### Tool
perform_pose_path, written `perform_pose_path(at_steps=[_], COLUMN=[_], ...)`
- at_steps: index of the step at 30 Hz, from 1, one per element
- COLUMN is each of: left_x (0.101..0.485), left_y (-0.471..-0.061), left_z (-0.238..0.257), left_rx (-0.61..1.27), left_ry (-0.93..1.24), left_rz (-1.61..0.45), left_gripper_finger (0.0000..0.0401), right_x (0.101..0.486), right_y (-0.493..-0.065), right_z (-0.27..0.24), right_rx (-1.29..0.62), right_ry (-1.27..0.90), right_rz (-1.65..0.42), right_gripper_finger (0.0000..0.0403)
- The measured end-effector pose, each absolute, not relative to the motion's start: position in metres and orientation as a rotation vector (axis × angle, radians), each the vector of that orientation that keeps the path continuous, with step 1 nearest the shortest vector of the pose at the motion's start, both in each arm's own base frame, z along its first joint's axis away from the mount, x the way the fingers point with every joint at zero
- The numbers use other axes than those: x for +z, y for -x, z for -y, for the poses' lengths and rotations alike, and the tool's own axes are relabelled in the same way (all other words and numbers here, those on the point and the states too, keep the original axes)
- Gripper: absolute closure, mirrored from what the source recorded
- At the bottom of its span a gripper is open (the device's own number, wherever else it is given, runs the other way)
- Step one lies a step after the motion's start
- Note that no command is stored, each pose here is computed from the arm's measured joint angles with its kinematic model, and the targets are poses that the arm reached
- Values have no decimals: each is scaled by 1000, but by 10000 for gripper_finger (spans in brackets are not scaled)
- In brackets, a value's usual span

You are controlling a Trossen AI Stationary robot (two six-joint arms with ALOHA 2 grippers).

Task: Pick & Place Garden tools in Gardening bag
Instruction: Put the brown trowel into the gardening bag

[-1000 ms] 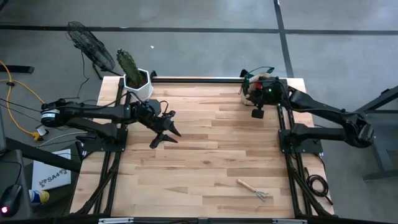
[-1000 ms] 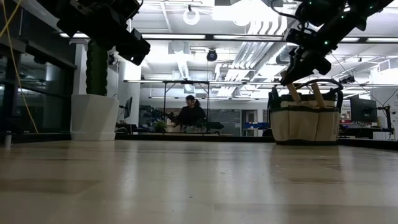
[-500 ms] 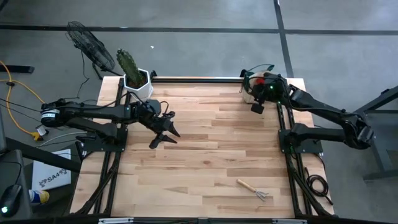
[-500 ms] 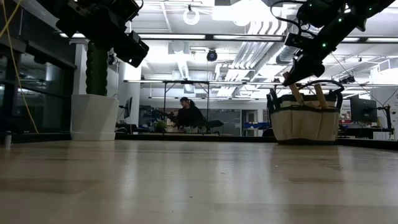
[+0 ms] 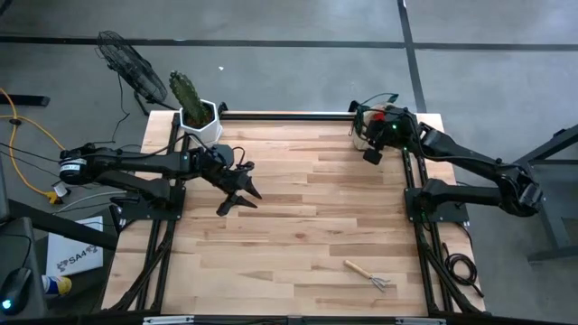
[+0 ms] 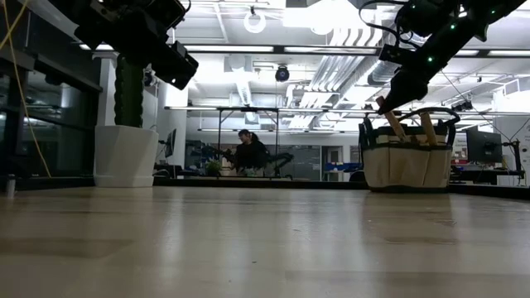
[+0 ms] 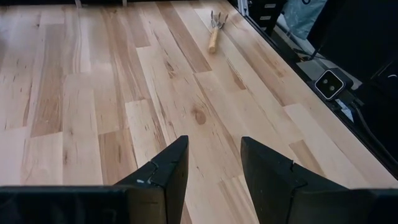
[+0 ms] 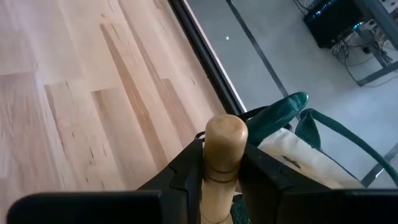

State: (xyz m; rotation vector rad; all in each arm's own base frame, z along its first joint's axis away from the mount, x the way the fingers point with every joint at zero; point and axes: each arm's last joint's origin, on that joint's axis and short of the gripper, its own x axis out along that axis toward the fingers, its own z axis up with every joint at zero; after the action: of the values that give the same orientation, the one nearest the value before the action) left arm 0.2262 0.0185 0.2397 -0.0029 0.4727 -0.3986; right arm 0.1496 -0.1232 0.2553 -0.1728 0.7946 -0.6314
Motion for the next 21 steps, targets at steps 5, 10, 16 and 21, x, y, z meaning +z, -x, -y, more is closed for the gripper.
perform_pose_path(at_steps=[5, 10, 16, 21], left_x=[239, 238, 238, 238], left_y=[-226, -225, -225, -225], left_z=[-19, -18, -18, -18], left_rx=[-397, -397, -396, -396], left_ry=[6, 11, 12, 12], left_rz=[-483, -494, -495, -495], left_gripper_finger=[258, 258, 258, 258], right_x=[255, 255, 255, 256], right_y=[-149, -148, -148, -147], right_z=[124, 124, 124, 126], right_rx=[-668, -710, -720, -780], right_ry=[157, 122, 91, 79], right_rz=[-795, -787, -774, -776], right_gripper_finger=[316, 315, 280, 216])
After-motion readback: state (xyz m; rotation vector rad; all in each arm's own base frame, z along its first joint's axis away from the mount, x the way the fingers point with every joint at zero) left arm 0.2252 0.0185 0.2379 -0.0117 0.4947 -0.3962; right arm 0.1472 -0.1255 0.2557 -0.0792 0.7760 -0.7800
